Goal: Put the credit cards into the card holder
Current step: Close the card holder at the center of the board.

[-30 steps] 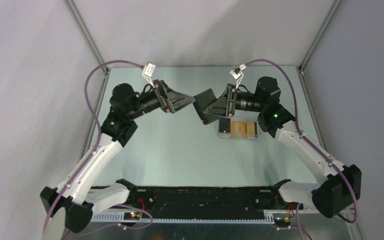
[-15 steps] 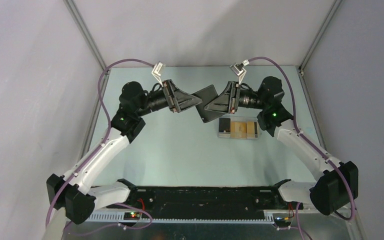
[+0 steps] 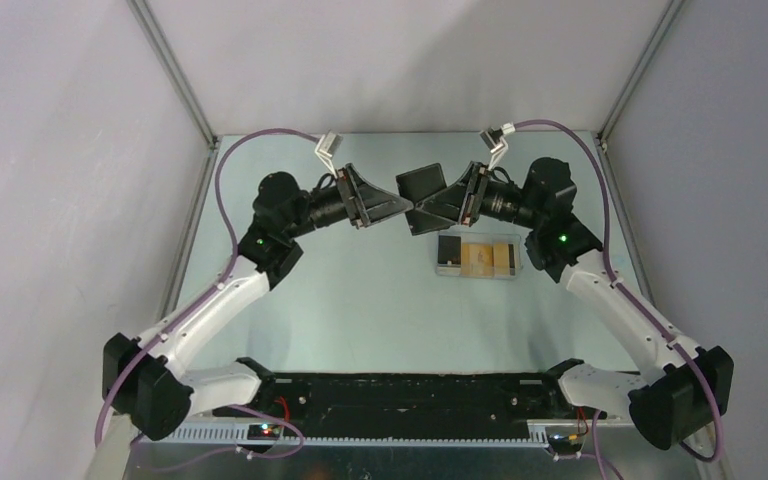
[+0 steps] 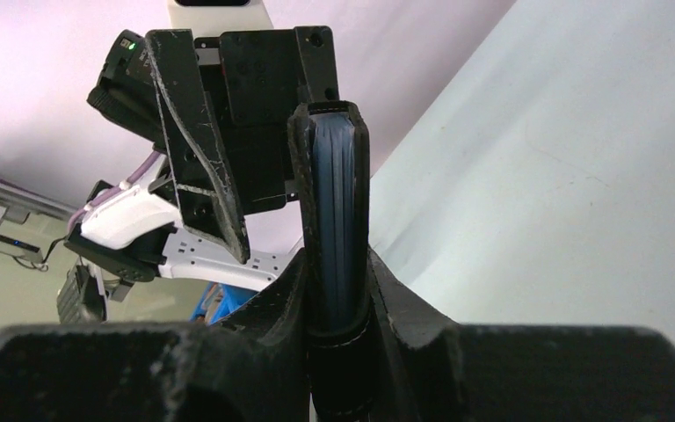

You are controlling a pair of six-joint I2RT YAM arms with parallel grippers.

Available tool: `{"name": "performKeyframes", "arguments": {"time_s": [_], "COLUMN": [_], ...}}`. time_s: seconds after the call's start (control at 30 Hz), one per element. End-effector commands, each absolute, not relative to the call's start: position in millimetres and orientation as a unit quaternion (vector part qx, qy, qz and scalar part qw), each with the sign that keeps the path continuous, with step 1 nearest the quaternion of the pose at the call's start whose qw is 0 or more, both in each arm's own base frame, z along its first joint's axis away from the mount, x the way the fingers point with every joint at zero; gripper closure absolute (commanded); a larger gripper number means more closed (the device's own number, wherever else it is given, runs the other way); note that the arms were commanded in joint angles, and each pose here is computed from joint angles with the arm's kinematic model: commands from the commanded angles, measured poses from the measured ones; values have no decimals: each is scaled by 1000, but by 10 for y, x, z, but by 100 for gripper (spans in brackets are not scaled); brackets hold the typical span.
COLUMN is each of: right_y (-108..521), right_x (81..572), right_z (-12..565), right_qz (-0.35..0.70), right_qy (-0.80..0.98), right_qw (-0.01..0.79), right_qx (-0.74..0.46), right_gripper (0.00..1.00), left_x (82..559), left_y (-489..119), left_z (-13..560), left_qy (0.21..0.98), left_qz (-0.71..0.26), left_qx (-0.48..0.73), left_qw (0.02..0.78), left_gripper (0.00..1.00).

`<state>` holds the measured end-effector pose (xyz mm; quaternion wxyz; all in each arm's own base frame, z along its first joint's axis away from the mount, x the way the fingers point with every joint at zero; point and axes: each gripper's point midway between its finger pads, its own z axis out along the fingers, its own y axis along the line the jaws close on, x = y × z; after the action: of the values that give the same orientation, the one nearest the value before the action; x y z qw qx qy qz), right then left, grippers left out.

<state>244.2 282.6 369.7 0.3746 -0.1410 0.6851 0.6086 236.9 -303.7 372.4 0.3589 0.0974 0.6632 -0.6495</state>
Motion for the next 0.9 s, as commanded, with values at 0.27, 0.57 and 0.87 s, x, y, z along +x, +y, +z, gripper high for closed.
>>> {"name": "performKeyframes", "arguments": {"time_s": [0.27, 0.57, 0.87], "right_y": [2870, 2943, 2911], "right_x": [2459, 2442, 2369], "right_z": [3731, 3683, 3747], "right_qz": [607, 620, 630], "right_qy": [681, 678, 663], "right_qw": [383, 362, 360], "right_qx": [-145, -158, -185], "right_gripper": [100, 81, 17], "left_x": [2434, 2438, 2442], "left_y": [-3150, -3216, -3171], "left_z": [4058, 4054, 4057], "left_qy": [606, 595, 588], "left_qz": [-700, -714, -712], "left_qx": [92, 102, 96], "left_qw": [367, 355, 372], "left_gripper": [45, 58, 100]}}
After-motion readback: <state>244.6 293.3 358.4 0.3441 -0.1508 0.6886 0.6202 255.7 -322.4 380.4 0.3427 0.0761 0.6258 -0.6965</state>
